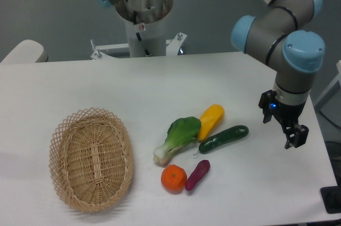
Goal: Pick up the cucumber from the table
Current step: 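Move the open gripper toward the green cucumber, then lower the gripper over the cucumber and close on its middle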
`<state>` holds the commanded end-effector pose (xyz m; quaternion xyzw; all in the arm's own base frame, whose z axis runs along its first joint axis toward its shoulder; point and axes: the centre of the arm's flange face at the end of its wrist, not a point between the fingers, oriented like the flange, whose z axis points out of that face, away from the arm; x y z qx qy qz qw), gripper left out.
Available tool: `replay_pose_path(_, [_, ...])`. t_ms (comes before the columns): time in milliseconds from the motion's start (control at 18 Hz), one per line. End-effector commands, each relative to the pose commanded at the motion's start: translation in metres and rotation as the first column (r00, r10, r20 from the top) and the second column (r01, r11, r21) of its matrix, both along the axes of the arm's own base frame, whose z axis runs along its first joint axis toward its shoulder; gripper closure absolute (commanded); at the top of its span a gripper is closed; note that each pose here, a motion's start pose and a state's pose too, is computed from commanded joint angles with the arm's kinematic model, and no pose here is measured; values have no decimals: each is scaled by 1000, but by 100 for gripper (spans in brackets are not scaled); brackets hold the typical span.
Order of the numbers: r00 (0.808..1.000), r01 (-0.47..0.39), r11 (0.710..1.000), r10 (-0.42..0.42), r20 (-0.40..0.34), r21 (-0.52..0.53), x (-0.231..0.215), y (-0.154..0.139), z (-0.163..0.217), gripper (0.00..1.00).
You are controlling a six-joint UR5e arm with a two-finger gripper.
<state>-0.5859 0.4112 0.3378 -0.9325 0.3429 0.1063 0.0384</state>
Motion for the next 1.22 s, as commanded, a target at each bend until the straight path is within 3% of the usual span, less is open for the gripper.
replay_pose_path(500, [1000, -5, 1000, 5, 8, -5, -1, -2, -13, 5])
replay_pose_path(1000, [999, -6, 1000, 7, 39, -30, -5, 0, -58, 5])
replay_pose_path(1222, [1000, -14, 992, 17, 25, -125, 3, -8, -82, 5])
